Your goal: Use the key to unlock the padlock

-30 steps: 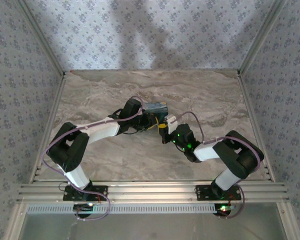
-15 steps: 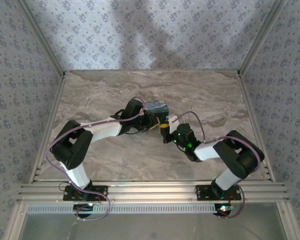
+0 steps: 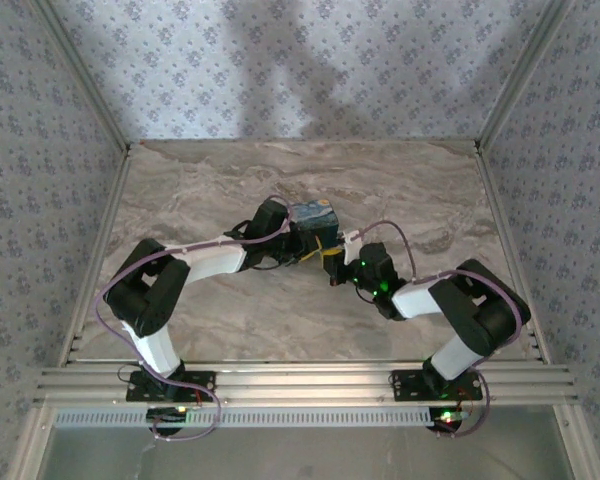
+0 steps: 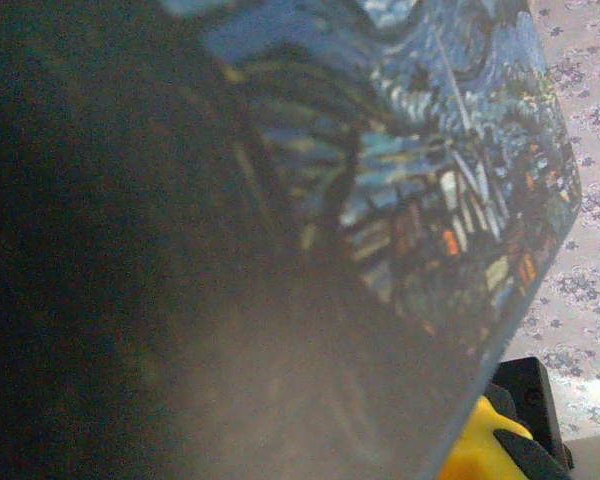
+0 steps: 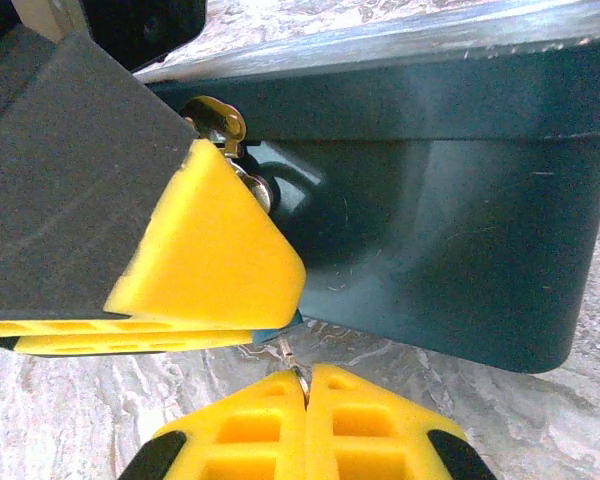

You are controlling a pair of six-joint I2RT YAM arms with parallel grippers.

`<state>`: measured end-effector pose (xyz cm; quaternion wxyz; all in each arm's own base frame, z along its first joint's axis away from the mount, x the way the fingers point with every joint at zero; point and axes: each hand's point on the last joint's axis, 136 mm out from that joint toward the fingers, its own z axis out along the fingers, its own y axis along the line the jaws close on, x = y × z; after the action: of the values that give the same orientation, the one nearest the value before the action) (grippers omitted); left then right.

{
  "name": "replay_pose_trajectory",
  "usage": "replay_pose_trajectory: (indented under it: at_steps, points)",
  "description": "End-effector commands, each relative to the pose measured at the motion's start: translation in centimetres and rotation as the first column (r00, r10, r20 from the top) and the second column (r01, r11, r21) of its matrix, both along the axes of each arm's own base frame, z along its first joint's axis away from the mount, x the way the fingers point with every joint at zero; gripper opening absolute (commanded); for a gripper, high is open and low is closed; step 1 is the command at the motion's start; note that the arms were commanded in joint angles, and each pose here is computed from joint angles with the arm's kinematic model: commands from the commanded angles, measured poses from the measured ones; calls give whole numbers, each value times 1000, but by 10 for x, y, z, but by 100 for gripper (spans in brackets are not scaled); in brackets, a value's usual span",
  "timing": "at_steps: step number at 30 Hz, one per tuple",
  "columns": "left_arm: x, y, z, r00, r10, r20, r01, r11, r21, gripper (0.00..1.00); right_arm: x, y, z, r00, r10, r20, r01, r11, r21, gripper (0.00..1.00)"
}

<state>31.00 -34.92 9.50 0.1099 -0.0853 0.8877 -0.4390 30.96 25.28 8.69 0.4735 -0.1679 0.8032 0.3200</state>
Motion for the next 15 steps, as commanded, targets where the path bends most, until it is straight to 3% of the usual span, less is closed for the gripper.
replay_pose_trajectory:
  at_steps: [1,15]
  points:
    - [-43,-4,-27,987,-99,-123,105,994,37,10,17,10,72,985,-16,174,-15,984,176,0]
    - [-44,-1,-26,987,-93,-131,97,995,26,10,19,3,71,985,-1,174,-40,972,232,0]
